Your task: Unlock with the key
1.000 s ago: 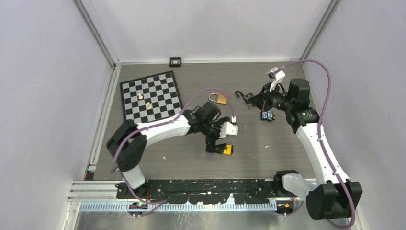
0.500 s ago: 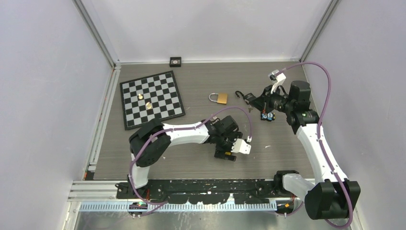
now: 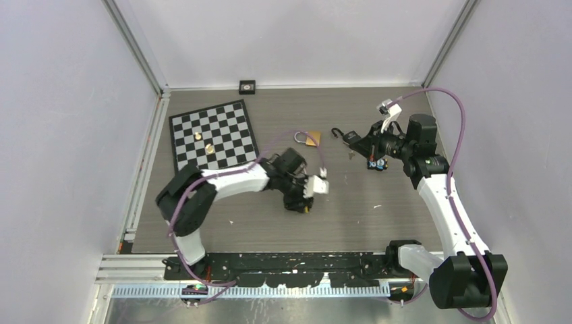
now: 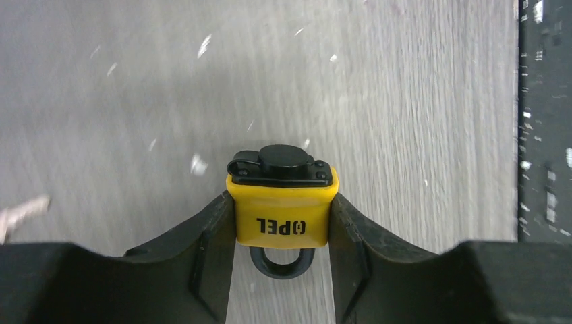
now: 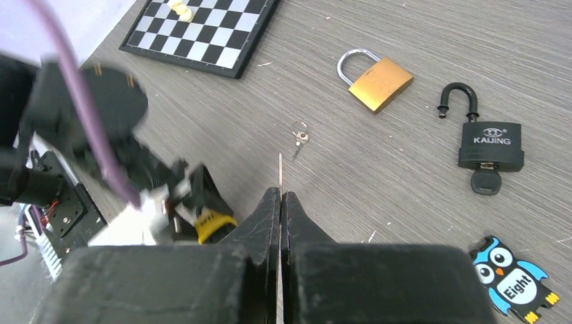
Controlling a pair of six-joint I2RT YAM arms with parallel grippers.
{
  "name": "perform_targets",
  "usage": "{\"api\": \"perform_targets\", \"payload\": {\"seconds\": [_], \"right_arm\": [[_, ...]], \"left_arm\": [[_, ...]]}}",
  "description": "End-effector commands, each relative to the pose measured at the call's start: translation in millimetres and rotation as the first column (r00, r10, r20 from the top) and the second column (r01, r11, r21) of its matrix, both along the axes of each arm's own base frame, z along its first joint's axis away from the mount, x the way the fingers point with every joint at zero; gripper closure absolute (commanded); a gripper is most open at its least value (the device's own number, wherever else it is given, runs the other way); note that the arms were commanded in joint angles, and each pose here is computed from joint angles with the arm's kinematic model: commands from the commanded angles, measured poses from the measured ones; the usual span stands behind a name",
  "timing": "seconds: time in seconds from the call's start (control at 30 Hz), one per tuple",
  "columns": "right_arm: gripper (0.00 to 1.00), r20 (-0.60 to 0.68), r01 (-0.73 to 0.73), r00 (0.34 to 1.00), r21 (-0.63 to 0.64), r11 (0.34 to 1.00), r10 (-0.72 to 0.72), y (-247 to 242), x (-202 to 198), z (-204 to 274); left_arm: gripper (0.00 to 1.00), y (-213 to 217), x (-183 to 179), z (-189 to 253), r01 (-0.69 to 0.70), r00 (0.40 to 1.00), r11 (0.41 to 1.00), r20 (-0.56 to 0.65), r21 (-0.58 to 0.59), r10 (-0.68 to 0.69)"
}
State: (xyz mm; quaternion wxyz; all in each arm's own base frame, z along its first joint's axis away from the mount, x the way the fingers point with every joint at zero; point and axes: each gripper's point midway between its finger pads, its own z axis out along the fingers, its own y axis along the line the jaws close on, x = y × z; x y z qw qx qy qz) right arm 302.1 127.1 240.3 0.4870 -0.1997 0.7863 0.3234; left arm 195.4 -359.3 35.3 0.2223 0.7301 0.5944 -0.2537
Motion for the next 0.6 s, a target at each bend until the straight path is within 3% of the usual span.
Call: {"api": "perform_targets", "payload": {"seconds": [0.0,0.1,0.23,0.4,0.57], "right_arm": [[0.99,0.069,-0.068,0.995,0.027,0.997,0.066,8,-5,22],[1.0,0.062,-0.131,0.99,0.027,0.991,0.129,16,-14,21],[0.99,0.071,-0.247,0.967,0.025,0.969,0.245,32,-33,20],[1.0,0.101,-0.366,0.925,-0.029,0.93,0.367,53,-57,16],[1.0,0.128,-0.421,0.89,-0.133,0.897,0.437,68,-70,10]], "left_arm": [[1.0,10,5,91,-0.079,0.981,0.943,-0.192,-0.323,0.016],[1.0,22,-8,124,-0.067,0.964,0.887,-0.26,-0.456,-0.061],[1.0,27,-21,149,-0.09,0.942,0.845,-0.321,-0.527,-0.1],[1.0,25,-11,164,-0.208,0.912,0.793,-0.406,-0.572,-0.054],[1.0,23,9,175,-0.389,0.826,0.752,-0.563,-0.533,0.029]]}}
